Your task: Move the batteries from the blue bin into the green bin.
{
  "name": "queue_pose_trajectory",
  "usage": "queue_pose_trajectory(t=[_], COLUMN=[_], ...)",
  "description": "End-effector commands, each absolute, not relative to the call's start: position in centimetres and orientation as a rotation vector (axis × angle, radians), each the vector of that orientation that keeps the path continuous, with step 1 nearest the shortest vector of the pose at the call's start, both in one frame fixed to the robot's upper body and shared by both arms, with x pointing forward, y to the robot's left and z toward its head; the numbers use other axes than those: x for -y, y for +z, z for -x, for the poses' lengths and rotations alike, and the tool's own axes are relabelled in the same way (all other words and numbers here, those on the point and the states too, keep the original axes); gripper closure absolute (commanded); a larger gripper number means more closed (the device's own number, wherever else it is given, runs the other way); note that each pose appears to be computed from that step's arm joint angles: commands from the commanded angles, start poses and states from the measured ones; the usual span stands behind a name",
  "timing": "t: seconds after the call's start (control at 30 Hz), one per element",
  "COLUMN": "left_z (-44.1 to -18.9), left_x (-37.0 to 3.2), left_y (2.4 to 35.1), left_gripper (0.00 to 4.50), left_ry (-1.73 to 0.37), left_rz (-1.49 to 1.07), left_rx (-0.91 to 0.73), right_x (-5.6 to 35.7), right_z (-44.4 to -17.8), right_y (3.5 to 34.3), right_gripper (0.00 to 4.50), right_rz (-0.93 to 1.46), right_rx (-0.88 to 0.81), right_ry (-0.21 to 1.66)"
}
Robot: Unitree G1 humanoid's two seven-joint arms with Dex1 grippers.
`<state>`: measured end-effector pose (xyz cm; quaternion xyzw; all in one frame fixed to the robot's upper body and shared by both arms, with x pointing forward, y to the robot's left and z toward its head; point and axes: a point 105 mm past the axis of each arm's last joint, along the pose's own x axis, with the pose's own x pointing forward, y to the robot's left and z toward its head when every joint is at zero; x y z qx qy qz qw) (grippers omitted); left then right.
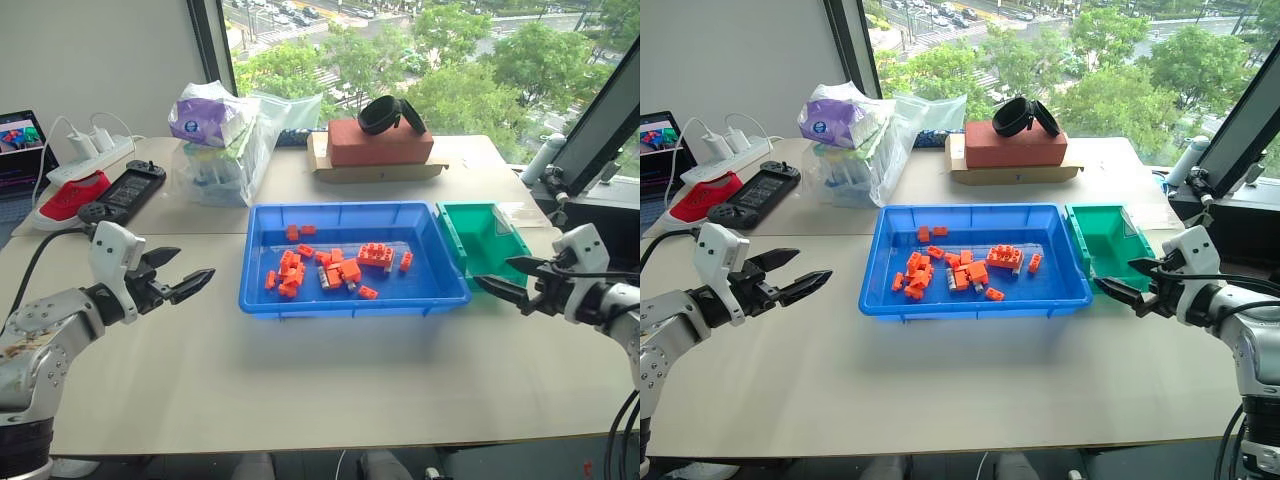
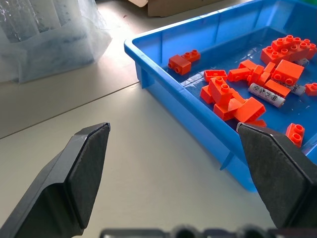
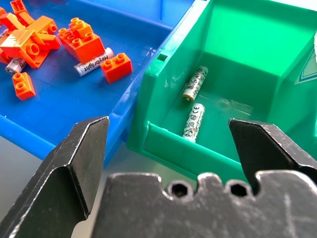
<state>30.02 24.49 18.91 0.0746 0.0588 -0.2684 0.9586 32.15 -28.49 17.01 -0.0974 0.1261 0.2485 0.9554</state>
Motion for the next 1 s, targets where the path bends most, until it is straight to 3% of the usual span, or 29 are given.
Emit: queue_pose_trajectory(t=[0.03,0.23,0.37,0.5,0.77,1.0], left_z=[-29.8,-28.8,-28.4,-28.0,-25.9,-25.6], left_x=[-24.5,-23.1,-22.8,-22.3,-21.1,-20.5], left_y=[20.8,22.7,22.0,21.6,21.2,21.4], left_gripper=[0.05,0.05,0.05,0.05,0.05,0.05], left_ry=[-0.568,-0.696,-0.710,-0.710,-0.736,-0.703], left_rz=[-0.187,-0.198,-0.247,-0.253,-0.238,-0.208], left_rx=[-0.060,-0.013,-0.057,-0.068,-0.059,-0.032], right_x=[28.2,25.2,19.5,14.7,7.6,4.4], right_z=[-32.4,-32.6,-33.4,-34.5,-35.8,-36.1], right_y=[18.3,20.6,24.2,24.9,21.9,19.8], right_gripper=[0.00,0.00,0.00,0.00,0.00,0.00], right_rz=[0.242,0.354,0.410,0.497,0.673,0.799], right_rx=[-0.213,-0.275,-0.185,-0.148,-0.167,-0.177], right_ry=[0.516,0.659,0.863,1.011,1.254,1.360])
